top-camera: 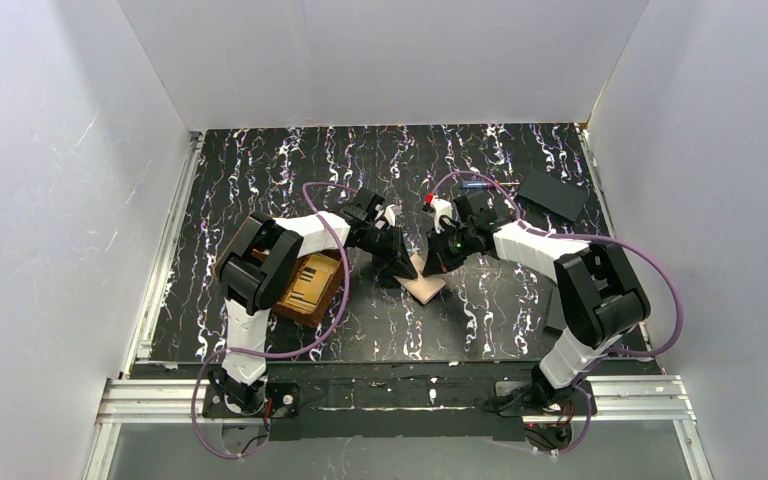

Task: Put the credit cards into the card holder
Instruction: Close the card holder at the center of the board.

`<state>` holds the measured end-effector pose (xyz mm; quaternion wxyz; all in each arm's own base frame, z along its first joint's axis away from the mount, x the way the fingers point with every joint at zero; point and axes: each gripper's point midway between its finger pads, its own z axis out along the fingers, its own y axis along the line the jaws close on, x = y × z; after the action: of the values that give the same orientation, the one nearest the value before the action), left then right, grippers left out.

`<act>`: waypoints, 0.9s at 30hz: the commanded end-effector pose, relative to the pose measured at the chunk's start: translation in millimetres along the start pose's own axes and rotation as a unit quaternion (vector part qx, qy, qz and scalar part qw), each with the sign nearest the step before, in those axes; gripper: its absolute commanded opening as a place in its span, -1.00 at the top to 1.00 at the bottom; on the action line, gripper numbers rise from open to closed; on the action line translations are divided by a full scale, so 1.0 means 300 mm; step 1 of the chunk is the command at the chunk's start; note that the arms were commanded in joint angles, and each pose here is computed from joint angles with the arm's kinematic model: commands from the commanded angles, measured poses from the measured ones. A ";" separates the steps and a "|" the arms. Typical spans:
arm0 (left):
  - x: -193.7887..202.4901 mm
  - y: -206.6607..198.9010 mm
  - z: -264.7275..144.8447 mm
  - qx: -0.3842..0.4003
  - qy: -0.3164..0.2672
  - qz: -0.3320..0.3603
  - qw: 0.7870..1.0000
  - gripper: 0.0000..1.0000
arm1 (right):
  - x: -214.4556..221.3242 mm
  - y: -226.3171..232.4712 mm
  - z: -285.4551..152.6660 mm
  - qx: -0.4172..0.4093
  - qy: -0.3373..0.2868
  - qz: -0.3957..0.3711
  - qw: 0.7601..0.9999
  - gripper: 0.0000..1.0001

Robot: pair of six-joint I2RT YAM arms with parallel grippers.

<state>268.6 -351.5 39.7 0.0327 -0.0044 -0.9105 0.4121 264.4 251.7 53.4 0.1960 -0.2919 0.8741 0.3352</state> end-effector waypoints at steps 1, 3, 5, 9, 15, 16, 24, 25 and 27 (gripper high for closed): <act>0.041 0.148 0.069 -0.073 0.010 -0.019 0.997 0.77 | 0.142 0.015 0.039 0.011 0.094 0.035 0.995 0.97; 0.041 0.149 0.070 -0.072 0.010 -0.019 0.997 0.77 | 0.172 0.004 0.041 0.021 0.119 0.047 0.992 0.97; 0.042 0.148 0.069 -0.072 0.010 -0.018 0.997 0.77 | 0.205 -0.011 0.044 0.038 0.140 0.058 0.988 0.97; 0.043 0.151 0.069 -0.072 0.010 -0.018 0.997 0.77 | 0.255 -0.043 0.046 0.070 0.184 0.084 0.977 0.97; 0.041 0.148 0.071 -0.069 0.008 -0.019 0.997 0.78 | 0.281 -0.077 0.072 0.119 0.234 0.106 0.959 0.97; 0.040 0.146 0.071 -0.067 0.007 -0.018 0.998 0.78 | 0.287 -0.082 0.080 0.123 0.238 0.111 0.957 0.97; 0.043 0.146 0.073 -0.062 0.005 -0.016 0.998 0.78 | 0.393 -0.131 0.146 0.177 0.318 0.105 0.925 0.97; 0.044 0.145 0.073 -0.060 0.005 -0.017 0.998 0.78 | 0.412 -0.139 0.155 0.189 0.325 0.104 0.921 0.97; 0.045 0.141 0.071 -0.057 0.004 -0.016 0.998 0.78 | 0.460 -0.151 0.171 0.204 0.346 0.103 0.910 0.97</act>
<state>268.2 -351.5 38.7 0.0351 -0.0010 -0.9075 0.4187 251.0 252.0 32.2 0.0111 -0.2234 0.9514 0.2117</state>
